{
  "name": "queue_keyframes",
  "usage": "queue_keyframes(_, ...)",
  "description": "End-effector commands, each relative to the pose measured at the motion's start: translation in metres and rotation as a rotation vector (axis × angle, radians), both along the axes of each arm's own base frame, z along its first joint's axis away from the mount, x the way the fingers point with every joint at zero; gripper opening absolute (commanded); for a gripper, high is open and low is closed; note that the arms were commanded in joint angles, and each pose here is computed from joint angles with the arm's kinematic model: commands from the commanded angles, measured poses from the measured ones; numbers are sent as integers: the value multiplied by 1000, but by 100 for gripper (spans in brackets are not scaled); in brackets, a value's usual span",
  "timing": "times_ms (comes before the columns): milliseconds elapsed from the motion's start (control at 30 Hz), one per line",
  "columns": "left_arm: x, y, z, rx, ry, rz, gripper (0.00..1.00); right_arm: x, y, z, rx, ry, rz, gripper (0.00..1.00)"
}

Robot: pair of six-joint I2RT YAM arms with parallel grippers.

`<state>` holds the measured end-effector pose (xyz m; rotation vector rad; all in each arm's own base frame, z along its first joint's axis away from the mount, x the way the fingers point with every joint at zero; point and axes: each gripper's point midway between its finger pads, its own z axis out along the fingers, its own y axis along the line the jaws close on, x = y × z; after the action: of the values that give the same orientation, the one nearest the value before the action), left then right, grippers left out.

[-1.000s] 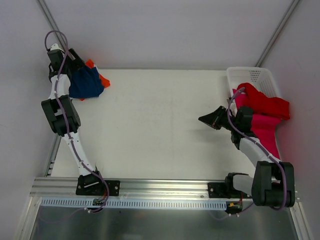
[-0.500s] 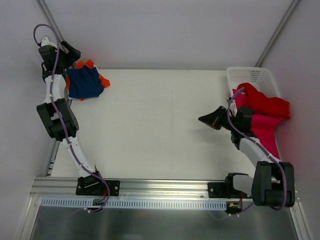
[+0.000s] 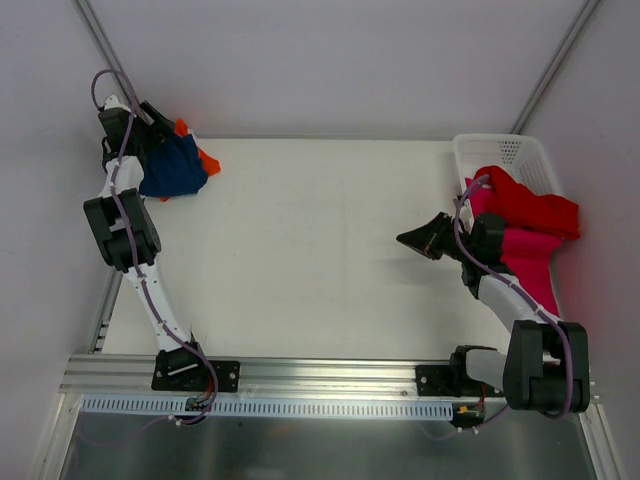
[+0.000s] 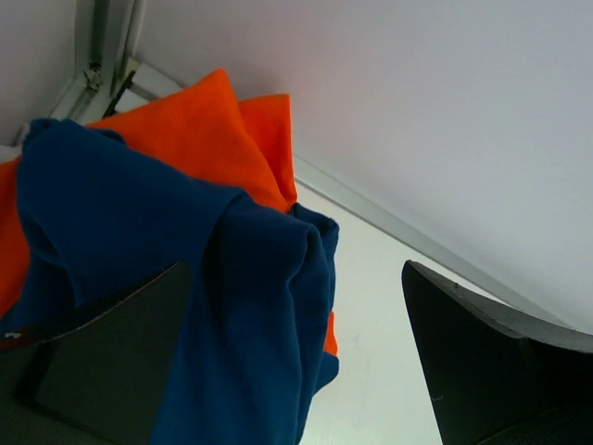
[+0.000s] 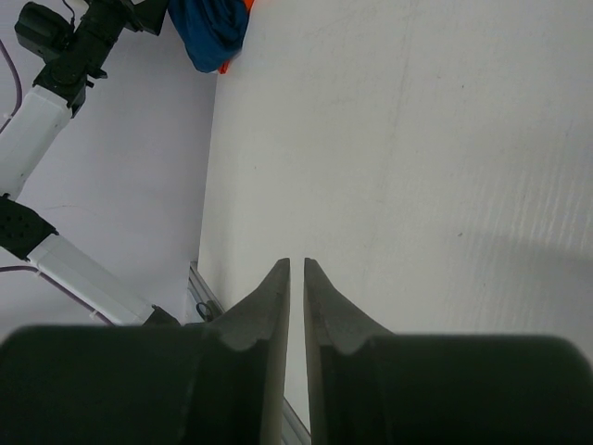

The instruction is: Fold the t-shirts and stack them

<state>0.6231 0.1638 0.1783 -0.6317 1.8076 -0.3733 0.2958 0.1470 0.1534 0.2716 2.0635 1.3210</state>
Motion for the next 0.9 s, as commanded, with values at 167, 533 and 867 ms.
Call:
queue_keyframes(167,23,-21,5,34,-59,-54,99,5,4,10,-3,-63,33,14)
queue_keyframes(533,52,-54,-9,45,-73,-98,99,9,4,0,-3,-27,37,14)
queue_keyframes(867,79,-76,-36,17,-77,-114,99,10,4,-6,-5,-9,39,13)
